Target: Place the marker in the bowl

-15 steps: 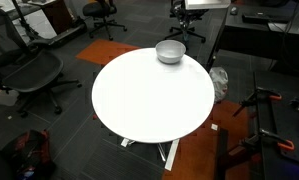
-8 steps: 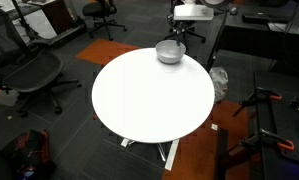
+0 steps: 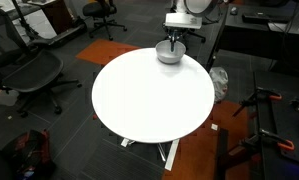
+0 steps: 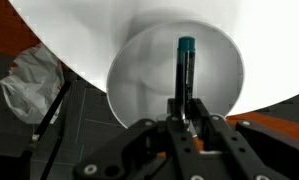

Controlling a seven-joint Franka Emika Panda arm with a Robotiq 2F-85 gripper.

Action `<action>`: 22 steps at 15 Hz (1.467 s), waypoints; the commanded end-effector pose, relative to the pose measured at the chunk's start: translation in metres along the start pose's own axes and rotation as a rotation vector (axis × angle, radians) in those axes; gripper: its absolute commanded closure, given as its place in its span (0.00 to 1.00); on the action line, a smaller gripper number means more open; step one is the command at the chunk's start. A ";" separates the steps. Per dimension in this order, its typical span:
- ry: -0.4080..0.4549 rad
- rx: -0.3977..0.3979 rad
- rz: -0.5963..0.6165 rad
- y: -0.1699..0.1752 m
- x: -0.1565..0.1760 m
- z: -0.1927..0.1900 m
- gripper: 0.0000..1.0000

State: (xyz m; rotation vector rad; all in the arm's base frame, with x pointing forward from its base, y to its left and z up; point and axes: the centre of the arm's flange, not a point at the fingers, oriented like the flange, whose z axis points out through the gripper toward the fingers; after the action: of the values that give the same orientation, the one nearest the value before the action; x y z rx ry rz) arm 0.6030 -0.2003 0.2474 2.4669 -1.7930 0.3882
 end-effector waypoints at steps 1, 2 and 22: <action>-0.022 0.011 0.048 -0.009 0.014 0.012 0.95; -0.028 0.011 0.057 -0.009 0.016 0.015 0.95; 0.012 0.153 -0.264 0.017 -0.032 -0.117 0.00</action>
State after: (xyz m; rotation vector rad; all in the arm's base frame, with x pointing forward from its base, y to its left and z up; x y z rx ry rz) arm 0.6023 -0.1743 0.3088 2.6752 -1.5848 0.5112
